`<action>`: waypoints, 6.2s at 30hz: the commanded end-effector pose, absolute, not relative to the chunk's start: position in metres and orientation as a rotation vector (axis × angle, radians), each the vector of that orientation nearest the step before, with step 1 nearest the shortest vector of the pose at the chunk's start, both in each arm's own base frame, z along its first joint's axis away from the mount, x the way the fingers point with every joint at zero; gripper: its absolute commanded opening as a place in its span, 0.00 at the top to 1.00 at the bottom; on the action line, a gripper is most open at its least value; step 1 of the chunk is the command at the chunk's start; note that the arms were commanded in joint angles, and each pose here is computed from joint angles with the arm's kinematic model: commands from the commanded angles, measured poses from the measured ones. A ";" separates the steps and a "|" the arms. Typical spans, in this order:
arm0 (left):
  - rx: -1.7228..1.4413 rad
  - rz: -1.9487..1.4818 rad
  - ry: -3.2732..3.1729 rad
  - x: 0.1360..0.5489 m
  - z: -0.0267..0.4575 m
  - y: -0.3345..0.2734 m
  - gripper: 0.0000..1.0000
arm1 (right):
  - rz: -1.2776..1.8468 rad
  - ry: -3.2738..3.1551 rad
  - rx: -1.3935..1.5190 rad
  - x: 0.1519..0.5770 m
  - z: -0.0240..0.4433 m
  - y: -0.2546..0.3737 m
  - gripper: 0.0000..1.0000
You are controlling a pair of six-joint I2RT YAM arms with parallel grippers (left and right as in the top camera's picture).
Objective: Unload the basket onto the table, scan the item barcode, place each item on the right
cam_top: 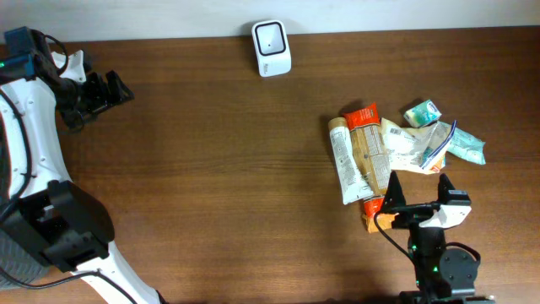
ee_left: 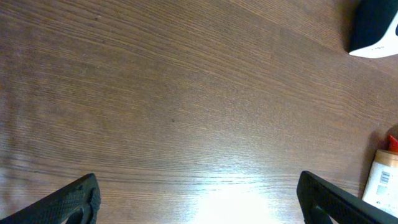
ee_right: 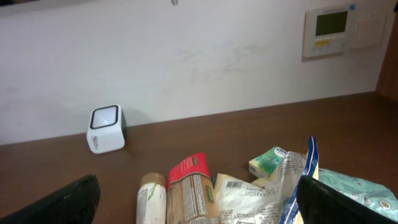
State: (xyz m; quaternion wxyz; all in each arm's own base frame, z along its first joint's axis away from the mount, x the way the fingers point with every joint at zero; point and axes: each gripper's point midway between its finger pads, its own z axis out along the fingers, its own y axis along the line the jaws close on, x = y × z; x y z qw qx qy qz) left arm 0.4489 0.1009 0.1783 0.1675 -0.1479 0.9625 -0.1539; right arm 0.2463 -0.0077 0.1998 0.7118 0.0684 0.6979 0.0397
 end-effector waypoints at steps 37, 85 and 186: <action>-0.426 -0.442 2.710 0.448 0.189 0.102 0.01 | 0.088 1.643 0.145 0.246 0.156 -0.006 0.01; 0.035 -0.003 1.929 0.387 0.392 -0.015 0.01 | 0.088 1.643 0.145 0.246 0.156 -0.006 0.01; 0.267 0.297 1.631 0.246 0.158 0.012 0.01 | 0.087 1.643 0.145 0.246 0.156 -0.006 0.01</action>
